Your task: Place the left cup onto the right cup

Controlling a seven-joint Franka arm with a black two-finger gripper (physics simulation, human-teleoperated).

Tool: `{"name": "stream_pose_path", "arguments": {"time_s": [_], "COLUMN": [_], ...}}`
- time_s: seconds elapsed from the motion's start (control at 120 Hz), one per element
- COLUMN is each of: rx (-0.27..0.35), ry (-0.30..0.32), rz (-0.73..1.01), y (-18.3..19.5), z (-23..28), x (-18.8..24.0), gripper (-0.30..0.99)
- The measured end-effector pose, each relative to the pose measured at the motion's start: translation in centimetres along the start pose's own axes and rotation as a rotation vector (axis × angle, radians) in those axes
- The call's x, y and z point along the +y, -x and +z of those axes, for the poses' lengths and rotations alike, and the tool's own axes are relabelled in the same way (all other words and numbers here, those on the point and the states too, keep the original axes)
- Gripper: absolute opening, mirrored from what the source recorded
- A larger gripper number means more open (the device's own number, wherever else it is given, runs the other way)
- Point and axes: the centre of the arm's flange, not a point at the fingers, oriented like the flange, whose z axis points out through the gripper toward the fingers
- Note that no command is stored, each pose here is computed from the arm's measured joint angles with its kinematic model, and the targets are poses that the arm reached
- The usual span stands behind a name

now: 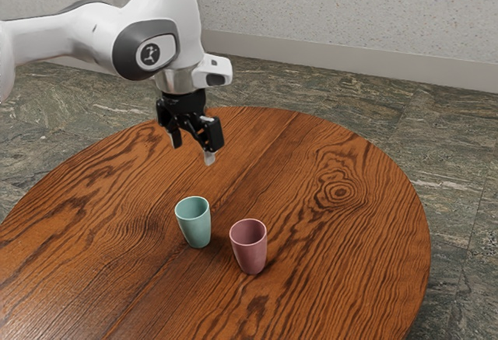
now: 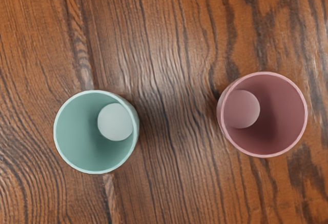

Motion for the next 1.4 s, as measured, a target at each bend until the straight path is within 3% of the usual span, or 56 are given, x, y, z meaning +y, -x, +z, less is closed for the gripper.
{"name": "stream_pose_path", "arguments": {"time_s": [0.367, 0.742, 1.058, 1.4], "rx": [0.014, 0.008, 0.008, 0.003], "ry": [0.009, 0.019, 0.021, 0.03], "rz": [0.027, -0.165, -0.124, -0.16], "y": [-0.6, -1.4, -1.5, -1.4], "z": [1.9, 3.5, 4.1, 5.2], "x": [4.2, -5.3, -2.0, -3.1], "gripper": [0.69, 0.69, 0.69, 0.69]}}
